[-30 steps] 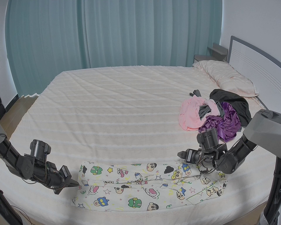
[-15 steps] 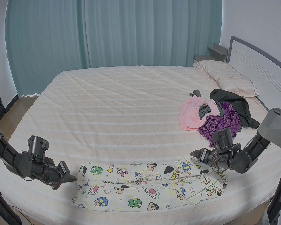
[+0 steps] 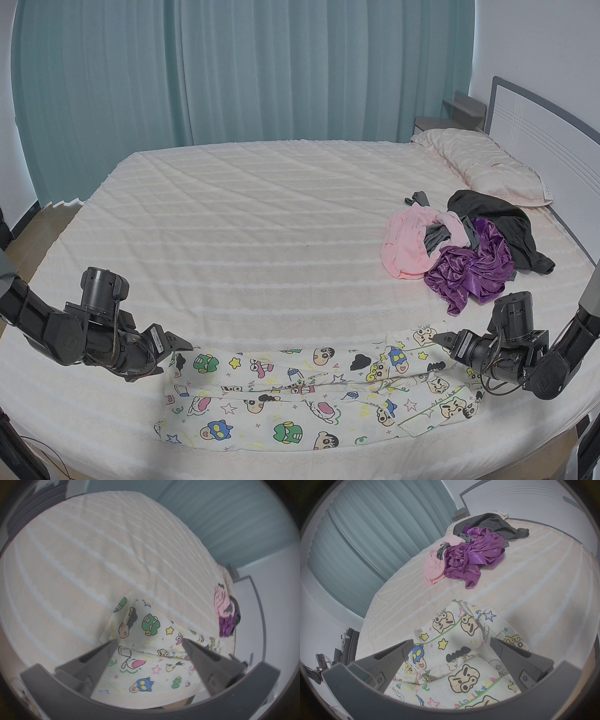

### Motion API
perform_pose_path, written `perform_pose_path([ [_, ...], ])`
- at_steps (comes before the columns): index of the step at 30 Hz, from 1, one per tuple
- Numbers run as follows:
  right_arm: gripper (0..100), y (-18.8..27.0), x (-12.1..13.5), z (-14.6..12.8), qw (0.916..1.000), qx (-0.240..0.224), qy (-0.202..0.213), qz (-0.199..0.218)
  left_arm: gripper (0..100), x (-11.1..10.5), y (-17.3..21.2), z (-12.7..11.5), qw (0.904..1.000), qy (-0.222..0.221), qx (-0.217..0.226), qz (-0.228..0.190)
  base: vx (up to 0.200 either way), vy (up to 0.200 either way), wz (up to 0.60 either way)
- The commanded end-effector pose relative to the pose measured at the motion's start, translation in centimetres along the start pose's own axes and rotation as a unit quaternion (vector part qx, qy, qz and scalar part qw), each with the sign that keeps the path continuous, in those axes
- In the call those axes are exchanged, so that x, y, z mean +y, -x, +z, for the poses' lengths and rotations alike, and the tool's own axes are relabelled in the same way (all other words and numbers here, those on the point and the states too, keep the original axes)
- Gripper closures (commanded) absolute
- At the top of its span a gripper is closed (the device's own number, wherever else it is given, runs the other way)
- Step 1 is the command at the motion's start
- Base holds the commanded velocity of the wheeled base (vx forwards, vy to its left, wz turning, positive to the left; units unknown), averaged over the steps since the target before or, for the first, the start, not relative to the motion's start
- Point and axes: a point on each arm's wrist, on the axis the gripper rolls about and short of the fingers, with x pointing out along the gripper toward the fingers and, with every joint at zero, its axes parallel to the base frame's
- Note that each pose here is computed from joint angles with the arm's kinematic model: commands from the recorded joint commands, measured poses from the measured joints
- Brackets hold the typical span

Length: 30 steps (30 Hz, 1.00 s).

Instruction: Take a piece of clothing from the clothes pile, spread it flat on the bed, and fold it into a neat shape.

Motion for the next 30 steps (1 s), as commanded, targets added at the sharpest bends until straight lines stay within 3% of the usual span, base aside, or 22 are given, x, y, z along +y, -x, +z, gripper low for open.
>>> perform_pose_path([
  [1,0,0.5,-0.4,-0.2,1.0000,0.001,-0.001,-0.003,0,0.0,-1.6,-0.7,0.9973,-0.067,0.021,0.022,0.000,0.000,0.00],
  [10,0,0.8,-0.4,-0.6,1.0000,0.007,0.005,-0.002,0,2.1,-5.6,-1.7,0.9790,-0.163,0.057,0.108,0.000,0.000,0.00],
  [20,0,0.8,-0.3,-1.0,0.9998,0.015,0.010,-0.001,0,3.1,-8.1,-2.0,0.9762,-0.178,0.060,0.108,0.000,0.000,0.00],
  [30,0,0.6,-0.4,-1.2,0.9998,0.018,0.011,-0.003,0,2.5,-8.3,-3.1,0.9736,-0.192,0.071,0.100,0.000,0.000,0.00],
])
